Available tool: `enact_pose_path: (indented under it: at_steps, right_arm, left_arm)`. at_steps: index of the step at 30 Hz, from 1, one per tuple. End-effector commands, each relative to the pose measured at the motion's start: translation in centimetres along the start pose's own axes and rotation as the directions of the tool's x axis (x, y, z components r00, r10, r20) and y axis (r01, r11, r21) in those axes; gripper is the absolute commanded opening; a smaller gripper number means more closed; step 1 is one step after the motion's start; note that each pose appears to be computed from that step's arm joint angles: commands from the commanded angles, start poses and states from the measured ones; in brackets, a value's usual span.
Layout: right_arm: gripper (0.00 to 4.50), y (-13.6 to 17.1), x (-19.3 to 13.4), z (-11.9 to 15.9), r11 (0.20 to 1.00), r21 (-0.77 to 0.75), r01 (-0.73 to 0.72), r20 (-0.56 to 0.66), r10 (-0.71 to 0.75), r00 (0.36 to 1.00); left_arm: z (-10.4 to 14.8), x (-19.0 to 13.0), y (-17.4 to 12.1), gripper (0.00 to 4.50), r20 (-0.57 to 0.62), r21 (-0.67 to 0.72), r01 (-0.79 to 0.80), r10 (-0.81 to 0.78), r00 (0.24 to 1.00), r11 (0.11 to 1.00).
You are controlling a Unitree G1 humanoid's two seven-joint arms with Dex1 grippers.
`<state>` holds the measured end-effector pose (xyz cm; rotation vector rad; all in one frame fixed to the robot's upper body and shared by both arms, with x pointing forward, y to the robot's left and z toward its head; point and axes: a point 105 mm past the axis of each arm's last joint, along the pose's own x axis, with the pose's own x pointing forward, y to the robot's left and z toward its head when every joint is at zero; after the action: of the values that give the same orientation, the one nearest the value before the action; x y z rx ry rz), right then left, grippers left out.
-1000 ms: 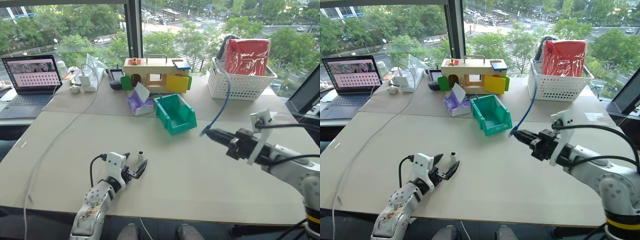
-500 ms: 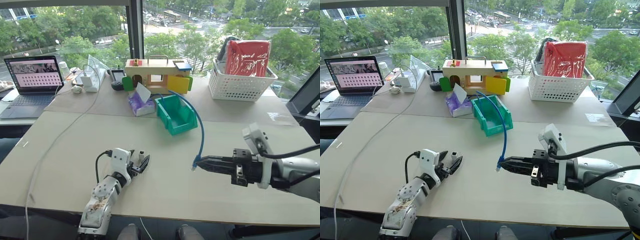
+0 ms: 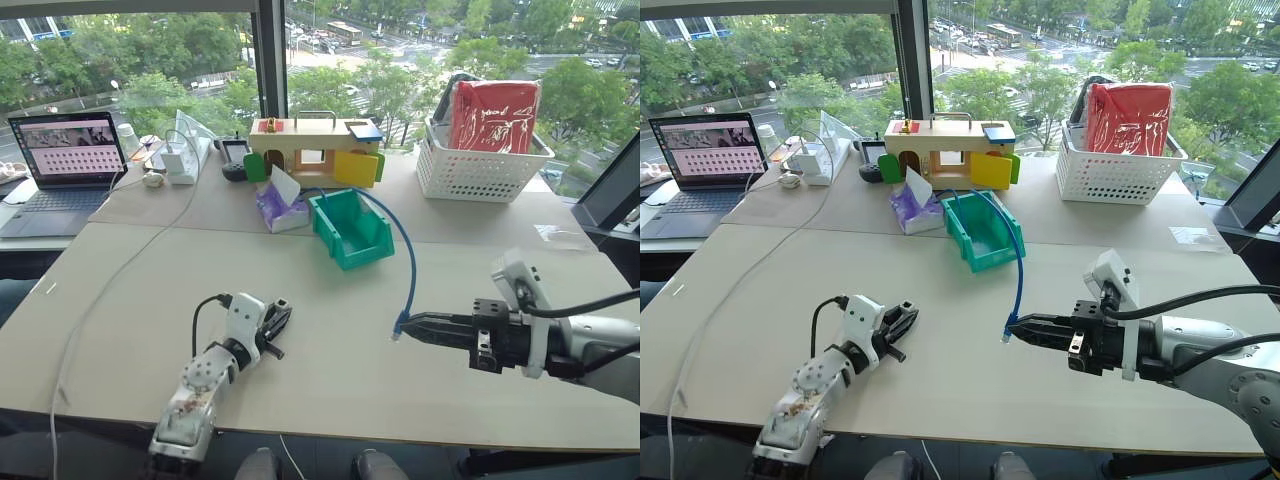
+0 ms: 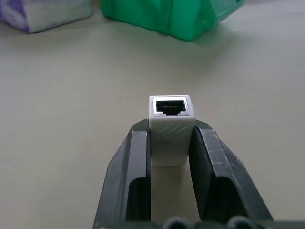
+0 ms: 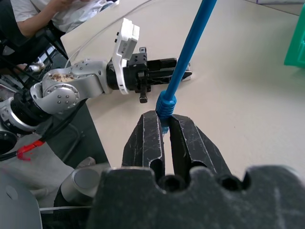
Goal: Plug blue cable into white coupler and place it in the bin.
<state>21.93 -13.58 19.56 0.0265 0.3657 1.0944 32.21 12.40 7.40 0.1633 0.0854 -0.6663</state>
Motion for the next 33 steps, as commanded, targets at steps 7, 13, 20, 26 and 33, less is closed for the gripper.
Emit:
enact_pose_path:
  at_steps: [7,13,20,26,33]
  right_arm:
    - [0.00,-3.3,0.3,1.1,0.961,-0.021,0.276,0.126,-0.271,0.954]
    - [0.00,-3.9,1.9,0.0,0.860,0.242,0.449,0.255,-0.503,0.826]
    - [0.00,-2.2,3.6,-2.8,0.736,0.461,0.496,0.220,-0.636,0.739]
    - [0.00,-2.2,4.6,-4.3,0.710,0.491,0.504,0.171,-0.646,0.744]
    - [0.00,-2.2,5.8,-5.3,0.720,0.499,0.483,0.142,-0.617,0.774]
  left_arm:
    - [1.6,1.4,-7.0,0.62,-0.069,0.137,0.737,-0.736,0.674,0.662]
    - [-0.3,3.5,-8.8,0.62,-0.212,0.054,0.727,-0.704,0.678,0.684]
    - [-0.4,4.5,-9.4,0.62,-0.279,0.016,0.678,-0.647,0.709,0.735]
    - [-0.6,4.2,-9.6,0.62,-0.403,-0.095,0.639,-0.617,0.677,0.763]
    - [-0.4,4.2,-9.9,0.62,-0.425,-0.111,0.626,-0.606,0.672,0.772]
